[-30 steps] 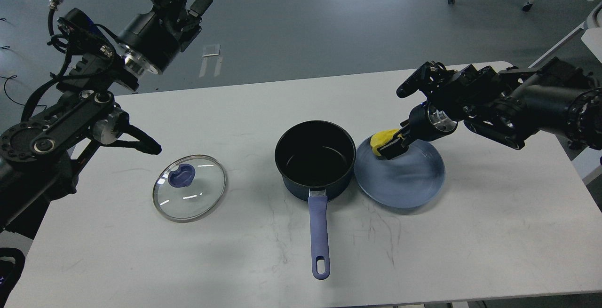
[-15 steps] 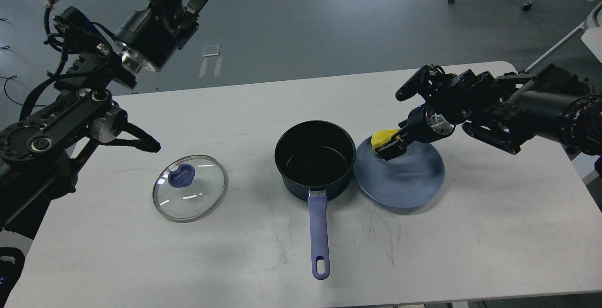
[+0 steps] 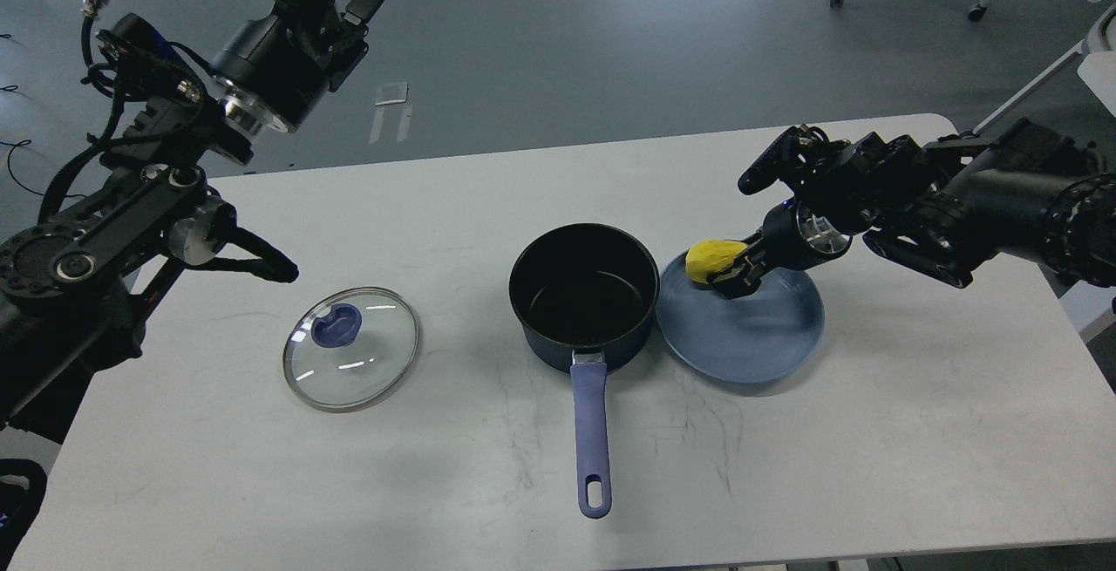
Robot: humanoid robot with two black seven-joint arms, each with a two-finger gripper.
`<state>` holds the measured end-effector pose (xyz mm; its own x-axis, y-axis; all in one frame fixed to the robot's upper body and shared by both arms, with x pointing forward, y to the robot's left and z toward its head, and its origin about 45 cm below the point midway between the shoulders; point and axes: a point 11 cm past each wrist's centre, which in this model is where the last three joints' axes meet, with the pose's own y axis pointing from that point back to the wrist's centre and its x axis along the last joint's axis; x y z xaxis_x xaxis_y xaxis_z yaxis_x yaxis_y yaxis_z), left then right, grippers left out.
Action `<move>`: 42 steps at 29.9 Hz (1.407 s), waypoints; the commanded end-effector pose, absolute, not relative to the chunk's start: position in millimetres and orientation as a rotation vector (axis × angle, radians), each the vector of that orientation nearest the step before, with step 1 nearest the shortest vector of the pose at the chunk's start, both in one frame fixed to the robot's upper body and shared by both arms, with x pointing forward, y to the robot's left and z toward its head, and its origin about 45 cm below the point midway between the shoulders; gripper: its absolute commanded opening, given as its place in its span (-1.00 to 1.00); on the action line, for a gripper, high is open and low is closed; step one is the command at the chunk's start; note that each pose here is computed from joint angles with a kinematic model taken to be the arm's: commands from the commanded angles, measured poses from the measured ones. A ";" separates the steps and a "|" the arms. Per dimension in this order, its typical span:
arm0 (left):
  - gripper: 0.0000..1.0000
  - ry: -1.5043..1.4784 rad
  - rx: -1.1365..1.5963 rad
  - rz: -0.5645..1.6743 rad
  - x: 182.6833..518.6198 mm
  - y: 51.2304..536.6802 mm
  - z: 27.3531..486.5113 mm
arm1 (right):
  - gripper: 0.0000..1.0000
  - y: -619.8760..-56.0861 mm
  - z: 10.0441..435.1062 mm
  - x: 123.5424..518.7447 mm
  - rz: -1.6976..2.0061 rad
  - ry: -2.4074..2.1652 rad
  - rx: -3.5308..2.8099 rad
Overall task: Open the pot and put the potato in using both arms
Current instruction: 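Lift the potato and carry it over the open saucepan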
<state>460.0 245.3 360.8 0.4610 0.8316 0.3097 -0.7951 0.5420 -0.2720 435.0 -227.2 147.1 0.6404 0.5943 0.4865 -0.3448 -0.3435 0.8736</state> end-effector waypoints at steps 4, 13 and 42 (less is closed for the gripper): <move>0.95 -0.434 -0.093 1.002 459.9 245.3 360.7 | 0.00 -221.4 159.7 438.1 1.001 0.213 1.666; 0.95 -0.430 -0.098 0.995 459.9 241.6 360.5 | 0.01 -263.7 199.2 439.9 0.980 0.161 1.659; 0.95 -0.416 -0.109 0.989 459.5 234.0 356.9 | 0.09 -104.0 225.3 422.9 1.133 0.275 1.891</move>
<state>459.5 235.1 356.8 0.4771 0.8283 0.2939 -0.7881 0.5512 -0.2740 425.2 -115.6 233.1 0.5533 0.5766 0.6011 -0.2489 -0.5743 0.7799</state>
